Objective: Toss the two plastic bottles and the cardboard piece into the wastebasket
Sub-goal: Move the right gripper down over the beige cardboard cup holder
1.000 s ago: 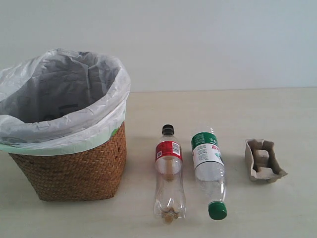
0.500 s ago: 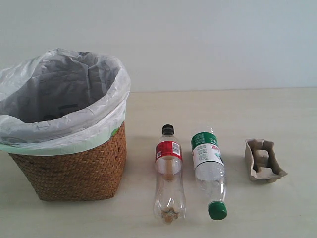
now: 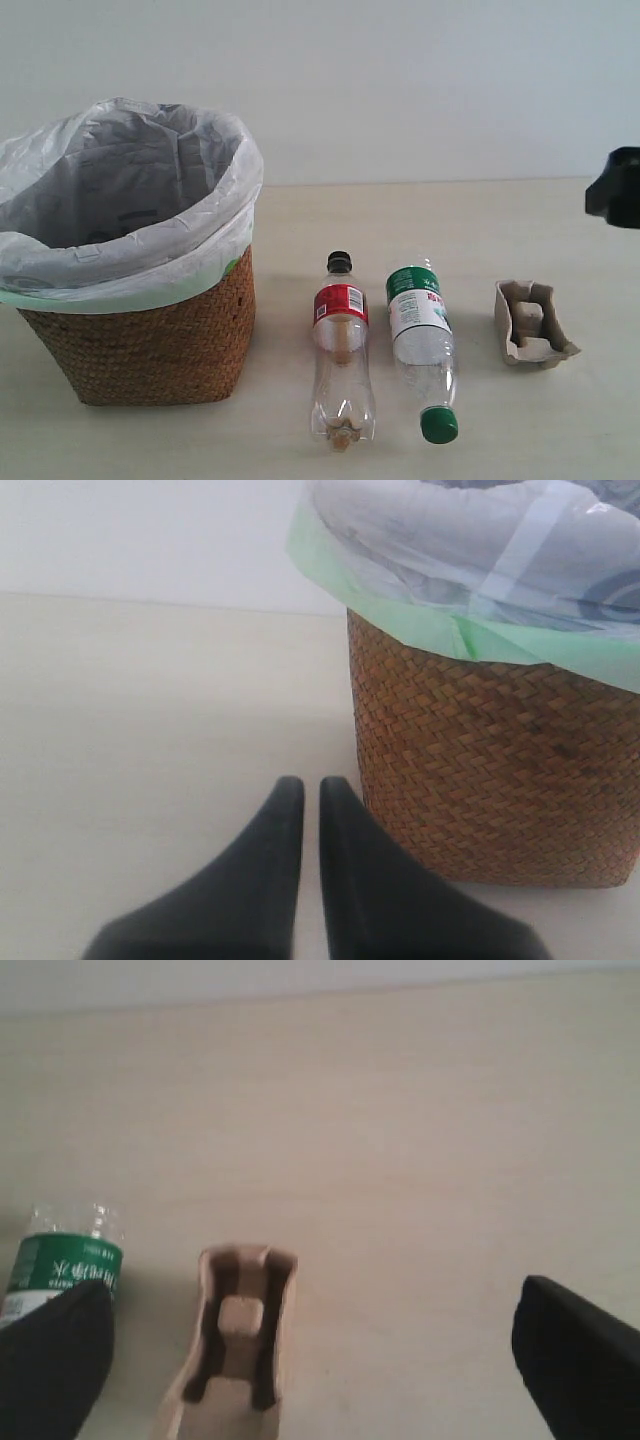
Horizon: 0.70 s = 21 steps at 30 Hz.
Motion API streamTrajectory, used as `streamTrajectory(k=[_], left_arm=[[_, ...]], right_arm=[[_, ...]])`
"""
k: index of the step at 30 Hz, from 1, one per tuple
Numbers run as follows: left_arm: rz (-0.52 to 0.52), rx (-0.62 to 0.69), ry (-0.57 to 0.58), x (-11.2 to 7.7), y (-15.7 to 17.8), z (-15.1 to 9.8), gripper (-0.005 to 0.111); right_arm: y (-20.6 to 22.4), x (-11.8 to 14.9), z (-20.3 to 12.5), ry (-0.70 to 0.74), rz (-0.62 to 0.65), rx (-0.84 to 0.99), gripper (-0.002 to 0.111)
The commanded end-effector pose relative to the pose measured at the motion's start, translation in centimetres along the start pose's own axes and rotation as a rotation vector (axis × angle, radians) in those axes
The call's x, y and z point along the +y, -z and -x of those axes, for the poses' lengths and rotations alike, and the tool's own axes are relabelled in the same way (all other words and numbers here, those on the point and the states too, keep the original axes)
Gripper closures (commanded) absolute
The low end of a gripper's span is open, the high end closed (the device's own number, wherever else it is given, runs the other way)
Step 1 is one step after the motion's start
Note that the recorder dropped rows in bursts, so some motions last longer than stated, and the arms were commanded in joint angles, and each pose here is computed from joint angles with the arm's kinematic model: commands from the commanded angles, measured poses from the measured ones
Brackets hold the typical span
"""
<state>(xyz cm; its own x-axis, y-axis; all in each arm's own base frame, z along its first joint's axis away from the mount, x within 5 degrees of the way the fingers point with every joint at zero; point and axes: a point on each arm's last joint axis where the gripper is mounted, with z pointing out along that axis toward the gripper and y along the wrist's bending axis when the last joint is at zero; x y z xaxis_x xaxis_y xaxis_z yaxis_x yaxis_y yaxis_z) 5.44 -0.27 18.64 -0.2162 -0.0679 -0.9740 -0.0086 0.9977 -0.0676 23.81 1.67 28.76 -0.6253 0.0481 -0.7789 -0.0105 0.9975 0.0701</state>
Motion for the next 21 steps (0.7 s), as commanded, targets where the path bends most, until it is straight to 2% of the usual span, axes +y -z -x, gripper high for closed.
streamTrajectory(k=[1, 4, 10, 13, 17, 21], left_arm=[[0.004, -0.002, 0.008, 0.0, 0.0, -0.1, 0.101], [0.004, -0.002, 0.008, 0.0, 0.0, -0.1, 0.101], [0.004, -0.002, 0.008, 0.0, 0.0, -0.1, 0.101], [0.004, -0.002, 0.008, 0.0, 0.0, -0.1, 0.101], [0.004, -0.002, 0.008, 0.0, 0.0, -0.1, 0.101], [0.004, -0.002, 0.008, 0.0, 0.0, -0.1, 0.101]], right_arm=[[-3.7, 1.0, -0.2, 0.019, 0.094, 0.183, 0.005], [-6.0, 1.3, -1.0, 0.007, 0.138, 0.255, 0.005], [-10.8, 1.1, -3.0, -0.035, 0.12, 0.346, 0.005], [-11.9, 1.6, -2.9, -0.025, 0.136, 0.391, 0.005], [-13.6, 3.6, -3.9, 0.048, 0.156, 0.387, 0.005], [-14.7, 3.6, -4.3, 0.052, 0.142, 0.376, 0.005]])
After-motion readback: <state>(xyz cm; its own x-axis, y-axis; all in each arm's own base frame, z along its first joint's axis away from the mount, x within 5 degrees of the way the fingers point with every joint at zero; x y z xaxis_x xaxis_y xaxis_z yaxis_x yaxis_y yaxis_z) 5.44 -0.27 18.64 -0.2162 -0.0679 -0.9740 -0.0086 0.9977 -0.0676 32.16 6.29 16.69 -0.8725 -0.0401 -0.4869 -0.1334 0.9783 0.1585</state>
